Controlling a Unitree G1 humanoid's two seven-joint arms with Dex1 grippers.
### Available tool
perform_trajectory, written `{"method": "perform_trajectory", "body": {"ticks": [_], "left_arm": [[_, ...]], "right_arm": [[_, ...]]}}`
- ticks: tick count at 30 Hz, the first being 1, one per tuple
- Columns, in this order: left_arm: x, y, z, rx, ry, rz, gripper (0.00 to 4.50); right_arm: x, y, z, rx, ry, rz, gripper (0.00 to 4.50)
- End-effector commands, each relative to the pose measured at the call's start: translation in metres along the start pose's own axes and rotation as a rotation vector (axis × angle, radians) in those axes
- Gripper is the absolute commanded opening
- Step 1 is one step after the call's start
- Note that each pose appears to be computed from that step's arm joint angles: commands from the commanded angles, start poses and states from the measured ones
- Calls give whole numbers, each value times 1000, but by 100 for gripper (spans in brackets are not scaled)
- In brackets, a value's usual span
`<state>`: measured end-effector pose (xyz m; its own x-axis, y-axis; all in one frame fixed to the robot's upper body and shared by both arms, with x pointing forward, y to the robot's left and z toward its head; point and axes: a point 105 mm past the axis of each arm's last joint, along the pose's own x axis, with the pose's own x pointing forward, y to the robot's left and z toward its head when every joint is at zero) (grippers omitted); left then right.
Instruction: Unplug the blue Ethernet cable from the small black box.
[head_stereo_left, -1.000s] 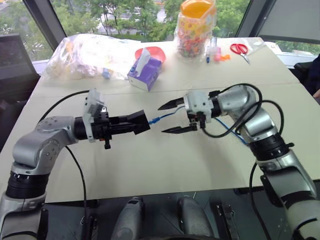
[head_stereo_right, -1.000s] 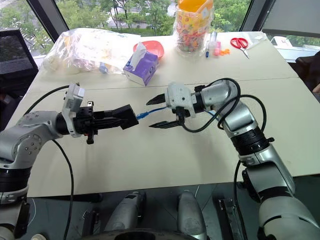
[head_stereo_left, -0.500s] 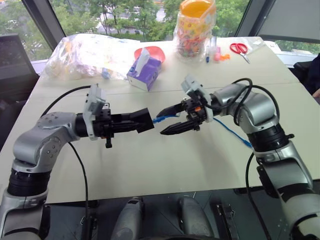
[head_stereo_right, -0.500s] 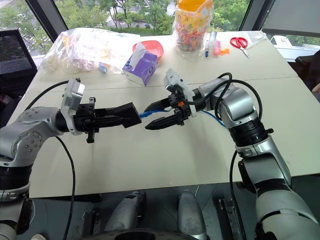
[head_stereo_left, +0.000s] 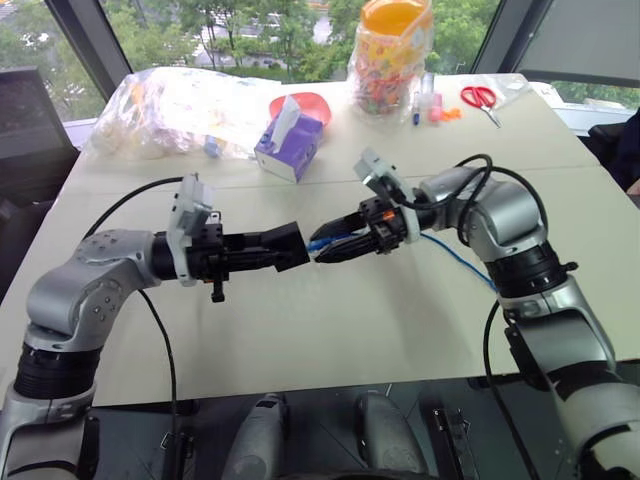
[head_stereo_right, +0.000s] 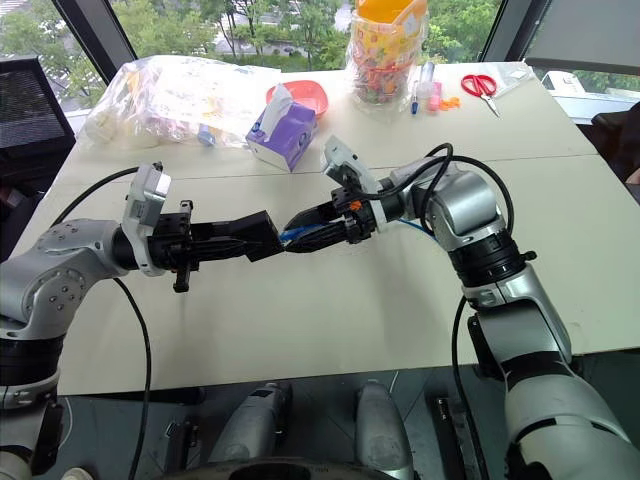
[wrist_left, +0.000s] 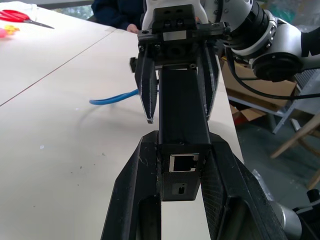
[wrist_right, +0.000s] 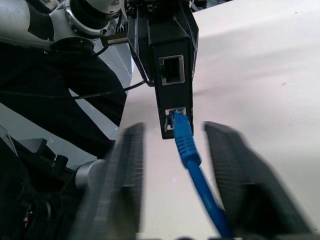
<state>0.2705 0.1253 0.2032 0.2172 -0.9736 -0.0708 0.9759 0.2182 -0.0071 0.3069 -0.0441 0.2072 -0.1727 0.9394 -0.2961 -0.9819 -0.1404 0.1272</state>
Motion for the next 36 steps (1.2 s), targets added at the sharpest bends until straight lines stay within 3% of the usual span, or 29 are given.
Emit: {"method": "perform_trajectory", "body": {"ticks": [1, 12, 15, 27, 36], "left_arm": [[-1, -4, 8, 40, -8, -15, 47], [0, -4, 8, 45, -10, -13, 47], [0, -4, 9, 48, -13, -11, 47], [0, -6, 13, 54, -18, -21, 47], [-6, -13, 9, 43, -2, -30, 47]], "right_arm": [[2, 3, 14, -59, 5, 13, 84], [2, 4, 13, -56, 12, 15, 84], [2, 4, 12, -59, 17, 16, 2], [1, 0, 6, -66, 42, -10, 2], [-26, -23, -13, -37, 66, -153, 2]]}}
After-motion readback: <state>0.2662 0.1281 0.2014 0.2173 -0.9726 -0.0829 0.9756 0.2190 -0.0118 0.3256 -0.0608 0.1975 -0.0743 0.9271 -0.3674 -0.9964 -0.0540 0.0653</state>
